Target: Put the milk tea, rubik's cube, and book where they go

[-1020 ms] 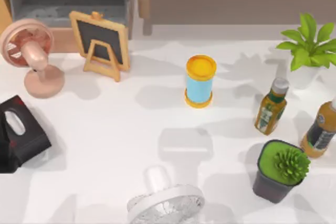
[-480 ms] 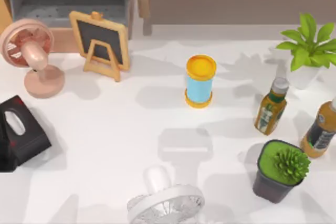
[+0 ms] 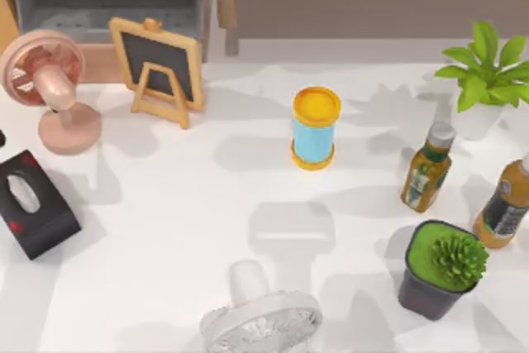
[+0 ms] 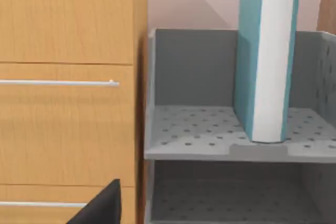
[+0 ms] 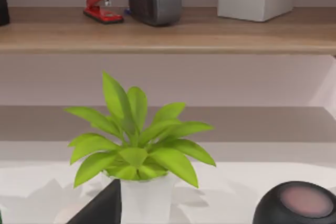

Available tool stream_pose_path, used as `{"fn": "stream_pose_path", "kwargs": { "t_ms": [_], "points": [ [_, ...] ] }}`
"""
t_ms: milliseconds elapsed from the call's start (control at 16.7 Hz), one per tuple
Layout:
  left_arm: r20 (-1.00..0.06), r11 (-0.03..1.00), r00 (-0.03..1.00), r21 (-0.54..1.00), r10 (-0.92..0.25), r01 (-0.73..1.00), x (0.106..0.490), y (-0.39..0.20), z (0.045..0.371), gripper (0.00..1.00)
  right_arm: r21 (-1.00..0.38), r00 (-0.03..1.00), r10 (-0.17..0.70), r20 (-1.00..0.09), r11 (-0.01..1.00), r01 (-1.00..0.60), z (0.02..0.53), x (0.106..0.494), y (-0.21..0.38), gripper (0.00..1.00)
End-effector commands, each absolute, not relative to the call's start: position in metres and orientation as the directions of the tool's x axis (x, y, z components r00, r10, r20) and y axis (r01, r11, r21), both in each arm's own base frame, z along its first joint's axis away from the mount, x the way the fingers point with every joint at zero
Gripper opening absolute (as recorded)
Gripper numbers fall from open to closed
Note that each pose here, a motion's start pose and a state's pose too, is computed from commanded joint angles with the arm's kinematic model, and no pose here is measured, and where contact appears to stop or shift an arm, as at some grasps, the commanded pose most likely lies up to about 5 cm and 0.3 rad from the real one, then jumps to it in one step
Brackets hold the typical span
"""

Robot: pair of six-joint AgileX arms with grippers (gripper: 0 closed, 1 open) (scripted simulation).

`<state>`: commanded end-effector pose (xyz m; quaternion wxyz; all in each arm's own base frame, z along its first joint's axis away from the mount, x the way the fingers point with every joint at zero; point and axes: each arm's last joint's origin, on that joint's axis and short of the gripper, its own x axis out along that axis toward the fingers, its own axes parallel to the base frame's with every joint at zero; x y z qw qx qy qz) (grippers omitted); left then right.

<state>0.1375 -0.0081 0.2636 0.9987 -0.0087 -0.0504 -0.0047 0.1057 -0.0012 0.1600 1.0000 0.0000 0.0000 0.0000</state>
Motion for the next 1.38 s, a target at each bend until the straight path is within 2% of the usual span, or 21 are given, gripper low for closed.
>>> {"fn": "stream_pose_path", "kwargs": {
  "t_ms": [180,300,540,780,1020,1380],
  "points": [
    [0.059,1.0,0.998,-0.021,-0.011,0.012,0.19,-0.016,0.294,1.0,0.0,1.0,0.0,0.0,1.0,0.0,0.16,0.106,-0.001,1.0],
    [0.016,1.0,1.0,-0.019,-0.013,0.013,0.237,-0.025,0.302,1.0,0.0,1.0,0.0,0.0,1.0,0.0,0.16,0.106,-0.001,1.0],
    [-0.059,1.0,0.998,-0.013,-0.015,0.014,0.334,-0.049,0.283,1.0,0.0,1.0,0.0,0.0,1.0,0.0,0.16,0.106,-0.001,1.0],
    [-0.056,1.0,0.998,-0.012,-0.016,0.015,0.401,-0.072,0.257,1.0,0.0,1.0,0.0,0.0,1.0,0.0,0.16,0.106,-0.001,1.0],
    [-0.012,1.0,1.0,-0.021,-0.017,0.017,0.431,-0.087,0.248,1.0,0.0,1.0,0.0,0.0,1.0,0.0,0.16,0.106,-0.001,1.0],
    [-0.008,1.0,1.0,-0.022,-0.013,0.013,0.433,-0.086,0.247,1.0,0.0,1.0,0.0,0.0,1.0,0.0,0.16,0.106,-0.001,1.0]
  ]
}}
